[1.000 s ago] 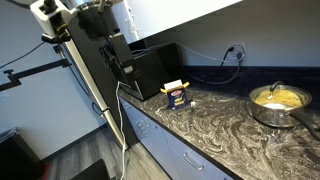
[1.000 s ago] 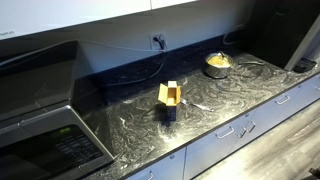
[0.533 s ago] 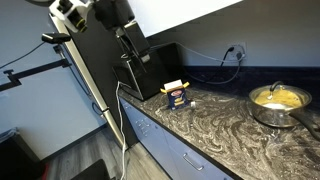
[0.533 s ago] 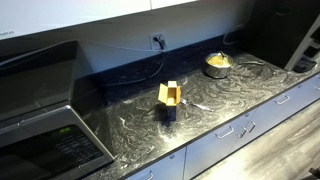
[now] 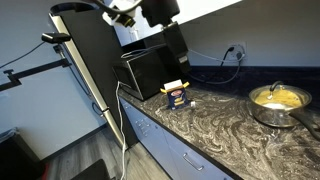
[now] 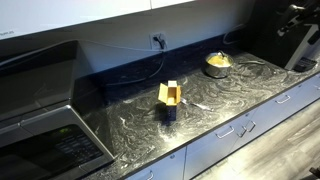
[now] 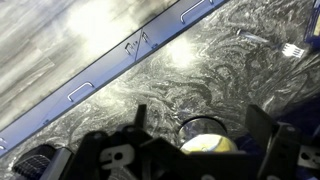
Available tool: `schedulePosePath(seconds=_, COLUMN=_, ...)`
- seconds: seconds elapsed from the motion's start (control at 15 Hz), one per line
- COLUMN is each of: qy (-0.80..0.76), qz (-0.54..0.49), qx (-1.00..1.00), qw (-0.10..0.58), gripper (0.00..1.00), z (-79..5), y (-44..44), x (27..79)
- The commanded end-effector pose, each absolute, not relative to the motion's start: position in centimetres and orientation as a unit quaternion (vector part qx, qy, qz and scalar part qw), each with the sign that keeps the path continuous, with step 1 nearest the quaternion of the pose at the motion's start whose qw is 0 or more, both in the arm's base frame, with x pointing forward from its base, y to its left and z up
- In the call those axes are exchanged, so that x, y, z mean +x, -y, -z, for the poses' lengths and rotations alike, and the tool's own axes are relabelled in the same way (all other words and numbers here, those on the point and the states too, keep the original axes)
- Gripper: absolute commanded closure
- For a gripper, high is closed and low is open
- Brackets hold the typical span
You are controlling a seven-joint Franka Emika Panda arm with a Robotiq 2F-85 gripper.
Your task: Move the pot closer to the fork then remove the lid from the pot
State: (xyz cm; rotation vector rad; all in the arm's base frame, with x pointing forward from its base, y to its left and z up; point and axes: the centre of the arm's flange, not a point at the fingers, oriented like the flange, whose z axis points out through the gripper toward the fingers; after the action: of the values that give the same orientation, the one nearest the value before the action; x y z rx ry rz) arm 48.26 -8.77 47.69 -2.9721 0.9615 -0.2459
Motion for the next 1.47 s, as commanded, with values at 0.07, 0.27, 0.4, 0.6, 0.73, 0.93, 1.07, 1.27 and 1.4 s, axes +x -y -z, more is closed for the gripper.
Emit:
schedulePosePath(seconds=0.07, qy=-0.426, qz=0.053, qx=-0.903, qw=0.009, gripper=0.0, z=-45.0, y=13.9, x=54.7)
schedulePosePath(seconds=0.27, qy=-0.497, qz=0.035, qx=-0.867, qw=0.014, gripper=0.0, z=-42.4, y=18.0, x=56.9)
schedulePosePath(seconds=0.4, qy=-0.543, qz=0.027, qx=-0.839, qw=0.015, gripper=0.0, z=-40.4, y=20.5, x=57.8)
schedulePosePath(seconds=0.6, qy=-0.609, qz=0.011, qx=-0.793, qw=0.025, gripper=0.0, z=-38.2, y=23.1, x=58.6)
schedulePosePath(seconds=0.73, qy=-0.586, qz=0.013, qx=-0.81, qw=0.016, gripper=0.0, z=-37.8, y=22.8, x=57.0)
schedulePosePath(seconds=0.93, qy=-0.596, qz=0.011, qx=-0.803, qw=0.017, gripper=0.0, z=-37.2, y=23.2, x=57.7)
schedulePosePath(seconds=1.07, qy=-0.616, qz=0.012, qx=-0.787, qw=0.025, gripper=0.0, z=-37.6, y=23.4, x=58.1)
schedulePosePath(seconds=1.27, qy=-0.679, qz=-0.004, qx=-0.73, qw=0.072, gripper=0.0, z=-37.1, y=26.0, x=60.1)
schedulePosePath(seconds=1.4, qy=-0.712, qz=-0.011, qx=-0.695, qw=0.096, gripper=0.0, z=-36.3, y=27.4, x=61.0)
